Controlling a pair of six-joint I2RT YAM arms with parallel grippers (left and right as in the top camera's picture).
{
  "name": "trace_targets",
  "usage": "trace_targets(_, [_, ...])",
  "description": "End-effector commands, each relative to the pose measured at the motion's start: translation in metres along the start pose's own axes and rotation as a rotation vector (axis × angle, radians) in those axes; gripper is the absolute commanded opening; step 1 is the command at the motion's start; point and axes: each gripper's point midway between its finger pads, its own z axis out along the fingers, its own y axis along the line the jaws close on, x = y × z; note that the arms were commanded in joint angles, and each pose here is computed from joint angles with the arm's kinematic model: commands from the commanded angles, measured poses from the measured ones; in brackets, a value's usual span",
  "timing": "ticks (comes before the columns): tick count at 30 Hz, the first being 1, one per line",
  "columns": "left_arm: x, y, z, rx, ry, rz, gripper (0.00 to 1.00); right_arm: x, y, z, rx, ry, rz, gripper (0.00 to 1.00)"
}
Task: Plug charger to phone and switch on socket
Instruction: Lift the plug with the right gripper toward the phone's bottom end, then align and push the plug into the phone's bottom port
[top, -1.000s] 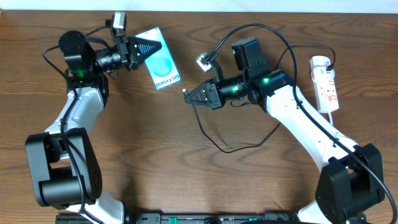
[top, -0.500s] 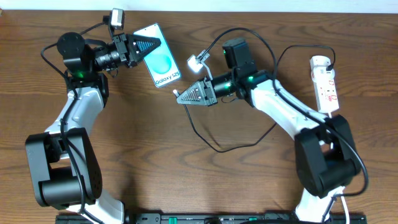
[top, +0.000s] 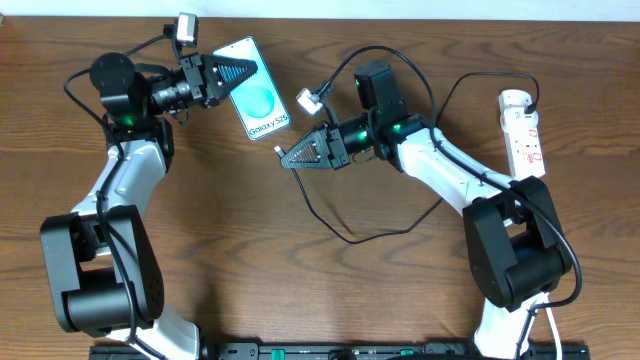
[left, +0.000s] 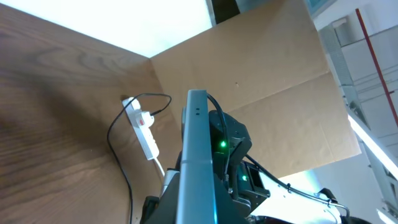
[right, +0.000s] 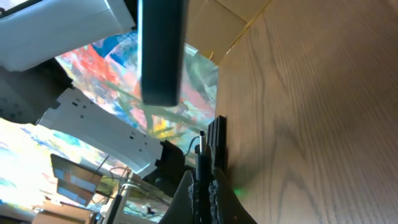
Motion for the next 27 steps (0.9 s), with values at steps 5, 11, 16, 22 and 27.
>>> trace_targets(5, [-0.011, -0.005, -0.001, -0.002, -0.032, 0.025, 0.07, -0.008, 0.012, 0.002, -0.038, 0.009, -0.017, 0.01])
trace_targets(11, [-0.018, -0.004, -0.002, -0.011, -0.075, 0.01, 0.07, -0.021, 0.017, 0.001, -0.035, -0.009, -0.043, 0.01])
trace_targets(16, [-0.026, -0.002, -0.003, -0.019, -0.118, -0.009, 0.07, -0.022, 0.018, 0.001, -0.033, -0.012, -0.047, 0.01])
trace_targets(22, [-0.026, -0.002, -0.003, -0.019, -0.118, -0.009, 0.07, -0.025, 0.014, -0.002, -0.014, -0.027, -0.046, 0.01])
trace_targets(27, [-0.024, -0.002, -0.002, -0.018, -0.111, -0.009, 0.07, -0.027, 0.012, -0.008, -0.005, -0.039, -0.045, 0.01])
